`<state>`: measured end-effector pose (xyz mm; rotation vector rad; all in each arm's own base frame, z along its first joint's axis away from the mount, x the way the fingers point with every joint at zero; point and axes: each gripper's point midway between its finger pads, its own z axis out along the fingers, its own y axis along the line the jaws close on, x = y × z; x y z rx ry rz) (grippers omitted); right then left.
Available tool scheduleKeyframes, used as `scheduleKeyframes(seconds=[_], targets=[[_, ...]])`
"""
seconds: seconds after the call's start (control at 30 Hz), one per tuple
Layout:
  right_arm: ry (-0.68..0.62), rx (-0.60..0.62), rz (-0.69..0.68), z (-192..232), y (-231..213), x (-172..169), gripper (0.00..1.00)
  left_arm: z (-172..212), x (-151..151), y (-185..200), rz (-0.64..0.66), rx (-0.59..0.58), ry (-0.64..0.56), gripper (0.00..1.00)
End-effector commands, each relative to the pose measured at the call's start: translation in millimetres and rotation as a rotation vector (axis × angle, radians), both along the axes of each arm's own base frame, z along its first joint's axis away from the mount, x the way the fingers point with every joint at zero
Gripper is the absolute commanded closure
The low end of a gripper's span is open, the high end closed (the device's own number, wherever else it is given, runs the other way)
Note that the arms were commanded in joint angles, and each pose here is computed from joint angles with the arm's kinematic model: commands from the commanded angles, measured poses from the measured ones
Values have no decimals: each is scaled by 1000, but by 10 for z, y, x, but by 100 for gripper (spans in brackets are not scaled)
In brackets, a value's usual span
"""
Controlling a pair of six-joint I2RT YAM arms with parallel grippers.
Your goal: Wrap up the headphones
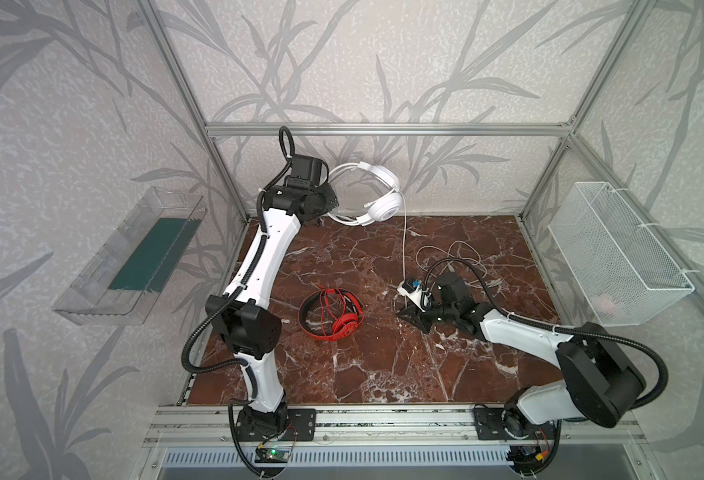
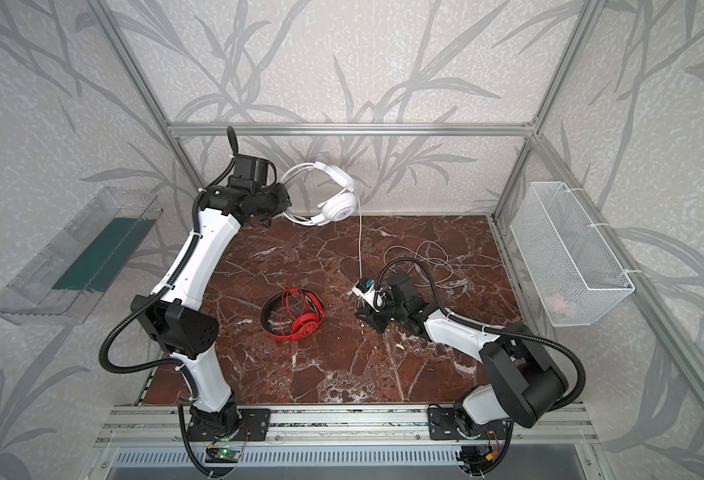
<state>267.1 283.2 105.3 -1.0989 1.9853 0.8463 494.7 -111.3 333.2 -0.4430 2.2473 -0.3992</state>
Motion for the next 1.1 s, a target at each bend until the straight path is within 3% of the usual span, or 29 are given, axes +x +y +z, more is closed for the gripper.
scheduleKeyframes(seconds=[0.0,0.33,0.6,0.87,1.07], targets=[[13,53,24,11,76,24,72,588,-67,35,27,-71,-146,100],[121,61,40,-224,139,61,57,674,-82,87,42,-56,-169,100],[133,38,10,-295,40,-21,47,724,-41,113,56,-57,-187,100],[140,18,-7,-369,-22,-46,39,770,-36,118,56,-58,-195,100],[159,8,-22,-392,-54,-24,38,806,-58,165,69,-48,-203,100]])
